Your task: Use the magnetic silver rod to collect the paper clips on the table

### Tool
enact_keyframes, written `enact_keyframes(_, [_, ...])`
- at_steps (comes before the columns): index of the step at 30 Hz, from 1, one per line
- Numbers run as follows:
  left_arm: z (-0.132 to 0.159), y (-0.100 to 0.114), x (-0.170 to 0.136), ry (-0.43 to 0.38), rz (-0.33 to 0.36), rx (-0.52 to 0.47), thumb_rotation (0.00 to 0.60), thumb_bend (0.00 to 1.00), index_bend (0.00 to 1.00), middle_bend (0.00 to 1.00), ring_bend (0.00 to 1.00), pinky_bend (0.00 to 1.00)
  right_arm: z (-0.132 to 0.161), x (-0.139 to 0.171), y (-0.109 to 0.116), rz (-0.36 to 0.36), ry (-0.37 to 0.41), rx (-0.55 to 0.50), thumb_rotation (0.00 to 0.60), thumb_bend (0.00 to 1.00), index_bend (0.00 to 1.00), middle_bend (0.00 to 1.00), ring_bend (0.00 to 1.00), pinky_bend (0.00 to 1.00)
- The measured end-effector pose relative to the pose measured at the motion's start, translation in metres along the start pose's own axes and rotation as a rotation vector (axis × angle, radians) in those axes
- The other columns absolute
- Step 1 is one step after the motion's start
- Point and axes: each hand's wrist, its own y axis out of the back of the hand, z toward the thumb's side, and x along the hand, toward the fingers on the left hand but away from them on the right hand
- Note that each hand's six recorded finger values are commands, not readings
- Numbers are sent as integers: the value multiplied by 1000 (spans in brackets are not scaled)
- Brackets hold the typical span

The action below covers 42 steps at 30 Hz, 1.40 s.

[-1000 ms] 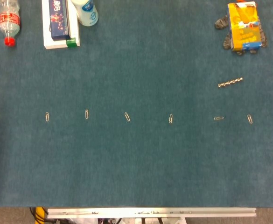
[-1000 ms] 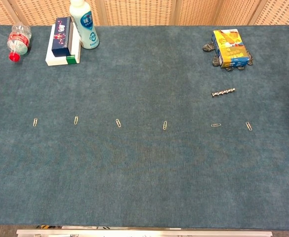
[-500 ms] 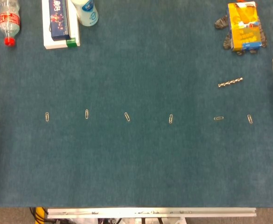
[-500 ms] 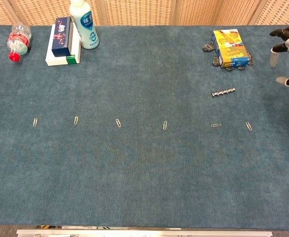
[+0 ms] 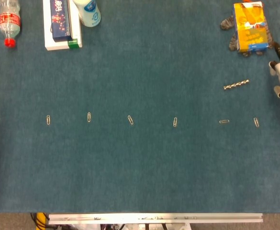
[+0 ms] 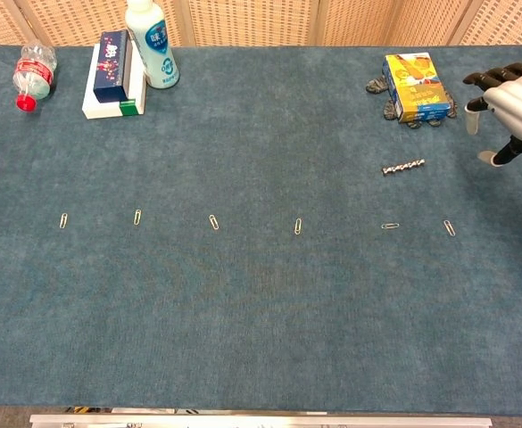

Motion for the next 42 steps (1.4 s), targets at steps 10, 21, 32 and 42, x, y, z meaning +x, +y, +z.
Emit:
enact_keyframes(10, [-3,1,-1,8,-1,-8,600,173,559,495,393,404,10,-9,-3,17,6,25,600,203,483,65,0,0])
enact_keyframes(21, [-7,3,-6,17,10,-10,600,173,559,495,393,405,23,-21,-8,38,23,49,600,203,487,65,0,0])
enact_keyframes(32, [-7,2,-4,17,2,-13,600,173,559,495,393,405,33,-31,-14,53,32,61,600,203,488,65,0,0])
enact_keyframes(42, [-8,2,-4,19,-1,-15,600,173,559,495,393,406,43,-36,-16,55,46,73,600,204,491,65,0,0])
